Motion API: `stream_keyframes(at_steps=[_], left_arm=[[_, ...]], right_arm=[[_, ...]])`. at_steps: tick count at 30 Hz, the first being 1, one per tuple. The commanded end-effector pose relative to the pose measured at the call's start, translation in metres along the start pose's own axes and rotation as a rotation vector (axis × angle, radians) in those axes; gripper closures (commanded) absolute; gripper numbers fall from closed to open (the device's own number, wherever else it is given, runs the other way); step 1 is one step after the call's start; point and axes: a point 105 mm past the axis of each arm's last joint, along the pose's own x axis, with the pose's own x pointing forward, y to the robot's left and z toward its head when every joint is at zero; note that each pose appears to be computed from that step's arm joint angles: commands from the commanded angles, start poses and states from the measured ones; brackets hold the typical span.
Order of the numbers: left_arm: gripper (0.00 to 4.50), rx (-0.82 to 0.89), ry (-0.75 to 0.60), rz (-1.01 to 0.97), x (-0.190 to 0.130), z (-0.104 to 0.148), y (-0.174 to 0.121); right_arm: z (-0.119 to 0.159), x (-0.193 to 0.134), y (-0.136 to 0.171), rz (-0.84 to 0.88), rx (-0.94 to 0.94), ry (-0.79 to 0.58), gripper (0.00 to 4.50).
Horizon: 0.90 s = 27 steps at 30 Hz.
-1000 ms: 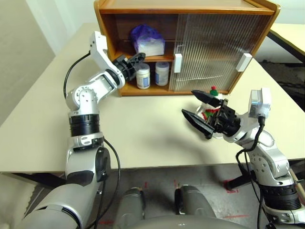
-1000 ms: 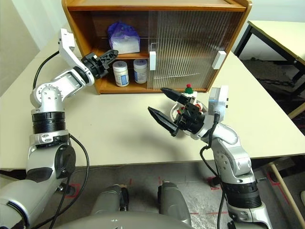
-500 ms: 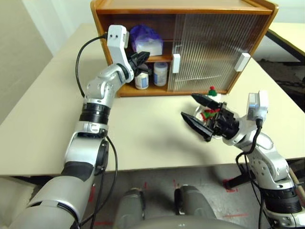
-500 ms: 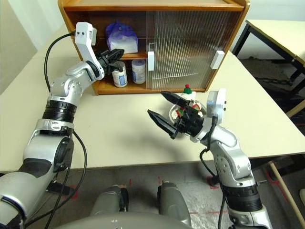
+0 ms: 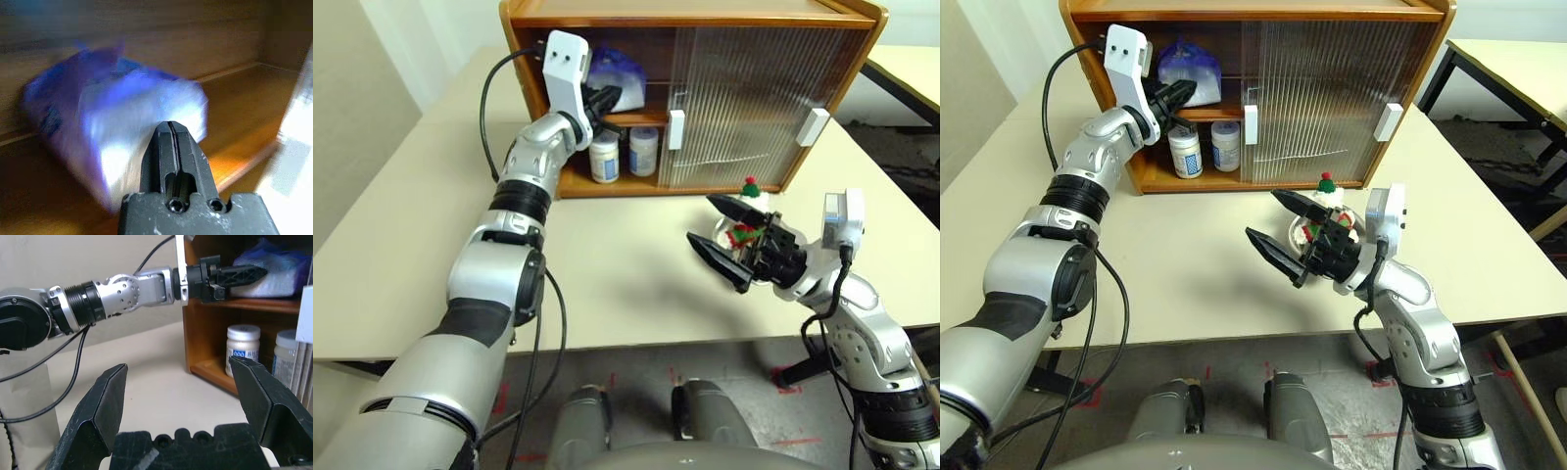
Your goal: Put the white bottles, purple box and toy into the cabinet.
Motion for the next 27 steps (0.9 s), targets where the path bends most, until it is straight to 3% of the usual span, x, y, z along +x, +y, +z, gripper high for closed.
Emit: stream_keyframes(at_steps=[1, 6, 11, 17, 27], left_arm=[[4.47, 0.032, 0.043, -0.151, -0.011, -0.015, -0.021], [4.47, 0.139, -0.130, -0.357, -0.038, 0.007, -0.052], [4.47, 0.254, -0.161, -0.450, -0.033, 0.014, -0.072], [4.47, 0.351, -0.140, -0.532, -0.002, 0.011, -0.108], [4.47, 0.551, -0.013, -0.449, 0.027, -0.001, -0.111]], right_arm=[[0.007, -0.008, -0.007, -0.034, -0.018, -0.004, 0.00], [0.019, -0.016, -0.025, -0.144, 0.011, -0.103, 0.00], [0.023, -0.026, -0.031, -0.186, 0.034, -0.151, 0.00], [0.018, -0.035, -0.032, -0.184, 0.011, -0.098, 0.00], [0.018, -0.047, -0.028, -0.216, -0.003, -0.067, 0.00]])
